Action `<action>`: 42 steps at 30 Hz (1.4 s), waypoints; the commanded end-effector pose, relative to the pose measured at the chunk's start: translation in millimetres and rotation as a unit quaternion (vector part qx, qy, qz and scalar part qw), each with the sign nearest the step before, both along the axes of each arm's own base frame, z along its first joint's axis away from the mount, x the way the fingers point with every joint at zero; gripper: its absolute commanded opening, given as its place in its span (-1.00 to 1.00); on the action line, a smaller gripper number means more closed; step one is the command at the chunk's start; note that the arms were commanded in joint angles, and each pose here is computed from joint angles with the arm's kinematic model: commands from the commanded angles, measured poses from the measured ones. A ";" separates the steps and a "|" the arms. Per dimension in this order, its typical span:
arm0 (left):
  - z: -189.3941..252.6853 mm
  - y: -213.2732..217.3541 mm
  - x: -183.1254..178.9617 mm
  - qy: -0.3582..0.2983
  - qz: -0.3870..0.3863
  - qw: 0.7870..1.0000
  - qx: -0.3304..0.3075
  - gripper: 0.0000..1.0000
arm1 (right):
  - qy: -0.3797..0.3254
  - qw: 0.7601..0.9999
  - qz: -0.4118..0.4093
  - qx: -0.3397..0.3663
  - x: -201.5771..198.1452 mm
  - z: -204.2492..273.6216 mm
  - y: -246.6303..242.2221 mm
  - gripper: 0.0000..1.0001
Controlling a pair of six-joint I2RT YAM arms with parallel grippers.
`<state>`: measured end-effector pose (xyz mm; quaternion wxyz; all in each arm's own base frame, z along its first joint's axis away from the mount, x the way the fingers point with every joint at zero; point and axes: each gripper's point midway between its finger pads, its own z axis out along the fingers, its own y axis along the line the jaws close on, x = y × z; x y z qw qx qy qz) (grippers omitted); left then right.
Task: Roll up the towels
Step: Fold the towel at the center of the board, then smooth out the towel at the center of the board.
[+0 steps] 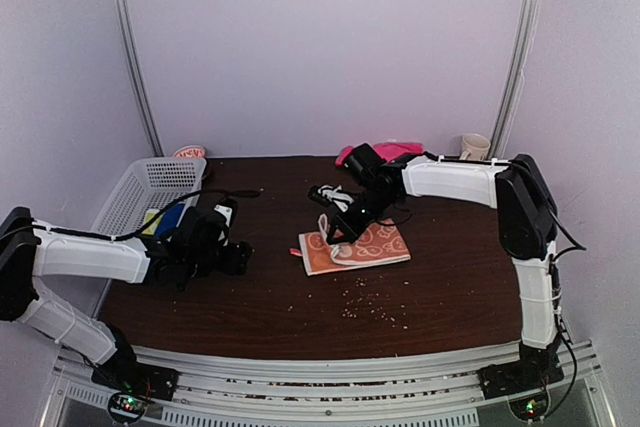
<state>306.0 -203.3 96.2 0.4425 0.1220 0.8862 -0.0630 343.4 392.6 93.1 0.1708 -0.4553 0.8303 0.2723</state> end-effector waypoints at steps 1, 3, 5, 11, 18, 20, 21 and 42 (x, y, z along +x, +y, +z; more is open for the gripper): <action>5.4 -7.9 3.5 -0.011 -0.003 1.000 -0.018 0.55 | -0.012 0.999 0.009 0.030 5.0 12.4 18.5 -0.70; 4.8 -7.9 3.4 -0.011 -0.003 1.000 -0.019 0.59 | -0.004 0.999 0.022 0.037 -0.3 14.1 22.1 -0.24; 4.0 -8.7 3.7 -0.010 -0.004 1.000 -0.020 0.61 | 0.002 0.998 0.033 0.049 -5.2 19.6 24.7 0.02; 10.1 -26.6 10.7 -0.013 -0.025 0.999 -0.040 0.65 | -0.035 0.997 0.042 0.059 1.2 53.4 15.2 0.35; 46.6 -109.8 30.1 -0.016 -0.134 0.979 -0.151 0.65 | -0.049 0.996 -0.043 0.065 48.9 56.8 -52.0 0.10; 54.0 -136.7 35.9 -0.012 -0.164 0.971 -0.174 0.59 | -0.041 0.994 -0.076 0.073 66.2 47.8 -75.4 -0.17; 56.6 -150.1 37.4 -0.009 -0.178 0.967 -0.183 0.55 | -0.032 0.993 -0.083 0.077 68.7 43.0 -81.0 -0.30; -21.6 -249.5 5.4 0.132 -0.265 0.927 -0.230 -0.13 | 0.028 0.987 -0.151 0.048 89.0 -38.2 -121.6 -0.71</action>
